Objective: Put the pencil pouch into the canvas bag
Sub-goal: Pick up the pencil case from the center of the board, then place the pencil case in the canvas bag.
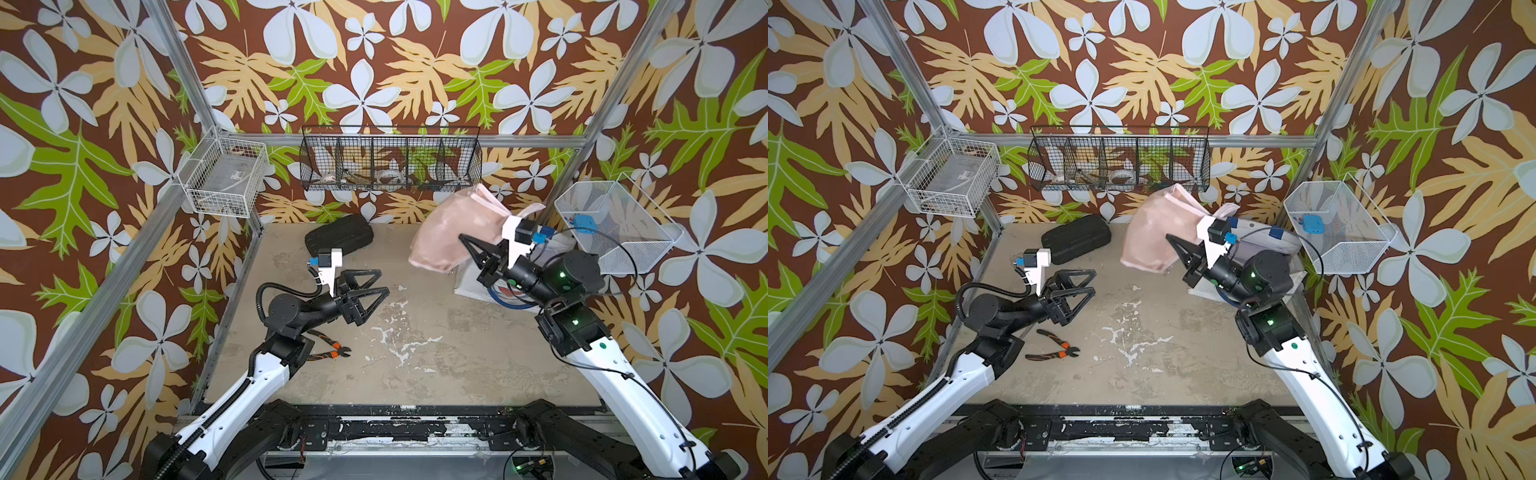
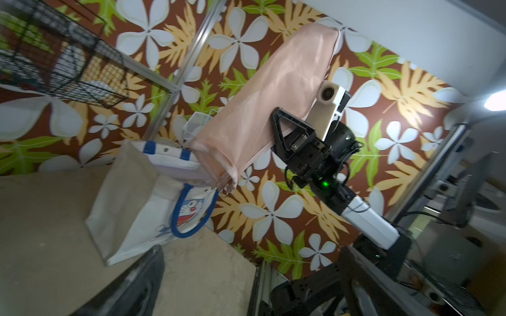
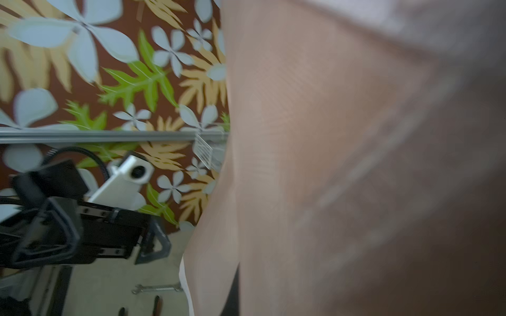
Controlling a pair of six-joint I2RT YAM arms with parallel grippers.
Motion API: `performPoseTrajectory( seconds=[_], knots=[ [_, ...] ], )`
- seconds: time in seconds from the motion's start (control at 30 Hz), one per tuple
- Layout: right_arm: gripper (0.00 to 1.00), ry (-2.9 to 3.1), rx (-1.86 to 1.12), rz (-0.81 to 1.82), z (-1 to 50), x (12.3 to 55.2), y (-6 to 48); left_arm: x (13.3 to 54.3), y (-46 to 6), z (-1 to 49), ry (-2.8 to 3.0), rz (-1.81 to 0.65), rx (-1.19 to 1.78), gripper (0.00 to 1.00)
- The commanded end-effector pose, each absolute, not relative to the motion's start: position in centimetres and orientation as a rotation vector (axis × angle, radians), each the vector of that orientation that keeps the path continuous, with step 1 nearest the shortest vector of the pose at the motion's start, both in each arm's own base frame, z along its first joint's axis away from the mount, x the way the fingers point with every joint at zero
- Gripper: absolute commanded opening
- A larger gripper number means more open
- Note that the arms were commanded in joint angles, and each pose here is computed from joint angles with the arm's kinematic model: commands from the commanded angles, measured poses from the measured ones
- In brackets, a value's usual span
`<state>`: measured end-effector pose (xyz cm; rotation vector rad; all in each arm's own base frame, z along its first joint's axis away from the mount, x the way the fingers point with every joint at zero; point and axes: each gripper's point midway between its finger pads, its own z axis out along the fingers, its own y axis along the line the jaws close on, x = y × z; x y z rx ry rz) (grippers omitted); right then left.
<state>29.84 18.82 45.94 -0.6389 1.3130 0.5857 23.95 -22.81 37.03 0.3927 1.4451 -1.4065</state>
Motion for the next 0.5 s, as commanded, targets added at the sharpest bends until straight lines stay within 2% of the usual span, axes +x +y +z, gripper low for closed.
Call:
performPoseTrajectory(
  seconds=[0.0, 0.2, 0.37, 0.47],
  knots=[
    [0.00, 1.660, -0.523, 0.217, 40.3, 35.1, 13.7, 27.1, -21.2, 30.5, 1.703, -1.083, 0.334, 1.00],
    [0.00, 1.784, -0.509, -0.183, 39.7, 39.5, 9.6, 26.7, -19.6, 28.3, 1.726, -0.980, 0.293, 0.99],
    [0.00, 1.873, -0.495, -0.585, 39.2, 41.7, 4.5, 25.9, -20.2, 28.0, 1.721, -1.046, 0.305, 0.99],
    [0.00, 1.908, -0.506, -0.730, 38.3, 42.6, 2.4, 25.7, -20.7, 28.1, 1.720, -1.070, 0.316, 0.99]
  ],
)
